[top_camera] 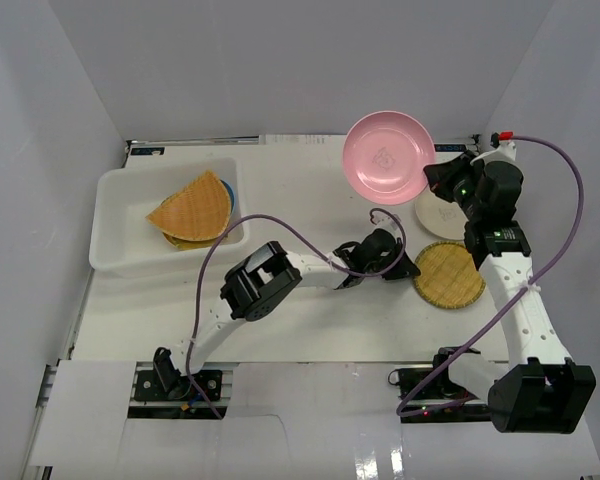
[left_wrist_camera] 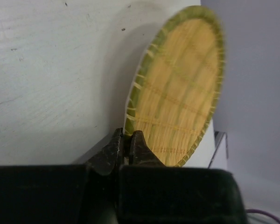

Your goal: Place the plates into the plastic bin on the countertop

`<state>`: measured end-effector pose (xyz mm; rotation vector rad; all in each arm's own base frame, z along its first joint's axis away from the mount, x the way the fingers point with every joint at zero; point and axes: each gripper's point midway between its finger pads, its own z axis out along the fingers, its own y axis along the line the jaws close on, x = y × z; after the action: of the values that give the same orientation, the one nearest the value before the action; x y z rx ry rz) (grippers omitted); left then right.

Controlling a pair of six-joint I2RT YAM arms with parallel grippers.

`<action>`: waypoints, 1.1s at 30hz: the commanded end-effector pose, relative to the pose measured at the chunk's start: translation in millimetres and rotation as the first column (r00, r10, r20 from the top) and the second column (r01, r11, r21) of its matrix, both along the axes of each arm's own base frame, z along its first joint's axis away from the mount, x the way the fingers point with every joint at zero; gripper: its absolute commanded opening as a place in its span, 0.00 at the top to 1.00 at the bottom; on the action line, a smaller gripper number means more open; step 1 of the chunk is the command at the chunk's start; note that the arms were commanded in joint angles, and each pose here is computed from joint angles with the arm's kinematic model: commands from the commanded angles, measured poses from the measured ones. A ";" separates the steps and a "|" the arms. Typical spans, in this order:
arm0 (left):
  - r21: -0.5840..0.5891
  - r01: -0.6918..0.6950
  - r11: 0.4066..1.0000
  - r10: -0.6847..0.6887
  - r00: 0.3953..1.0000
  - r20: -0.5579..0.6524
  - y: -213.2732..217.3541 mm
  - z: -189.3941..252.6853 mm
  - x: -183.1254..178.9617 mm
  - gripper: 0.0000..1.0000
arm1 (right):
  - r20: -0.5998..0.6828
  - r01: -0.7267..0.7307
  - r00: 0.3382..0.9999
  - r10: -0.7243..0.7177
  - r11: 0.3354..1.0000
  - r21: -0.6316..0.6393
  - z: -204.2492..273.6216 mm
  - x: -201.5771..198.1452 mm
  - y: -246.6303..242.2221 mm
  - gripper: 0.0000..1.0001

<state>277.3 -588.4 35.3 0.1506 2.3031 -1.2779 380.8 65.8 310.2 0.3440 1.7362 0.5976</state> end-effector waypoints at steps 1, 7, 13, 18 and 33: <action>0.130 -0.064 0.989 0.075 0.994 -0.083 21.6 -50.9 -5.6 1.00 | 0.128 -0.041 0.991 0.035 0.998 0.041 42.9 -14.7 7.3 0.92; 0.103 -0.089 0.991 0.090 0.996 -0.006 66.2 -11.1 -18.2 1.00 | 0.153 -0.072 0.986 0.063 0.996 0.058 53.1 -24.5 12.9 0.92; 0.068 -0.099 0.993 0.093 0.992 0.086 169.5 68.7 -59.2 1.00 | 0.217 -0.107 0.972 0.091 0.992 0.064 88.3 -32.1 18.6 0.92; -0.106 -0.293 0.950 0.307 0.940 0.149 276.2 164.1 -47.8 1.00 | 0.287 -0.154 0.950 0.120 0.983 0.100 126.8 -35.1 26.5 0.92; 0.016 -0.872 0.489 0.812 0.462 0.356 536.1 245.2 60.1 1.00 | 0.295 -0.387 0.890 0.347 0.918 0.089 148.0 -23.0 143.7 0.92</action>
<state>322.3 -87.9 320.9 -0.5797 1.6559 -0.5716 359.9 184.1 431.6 0.0907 1.5634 0.9886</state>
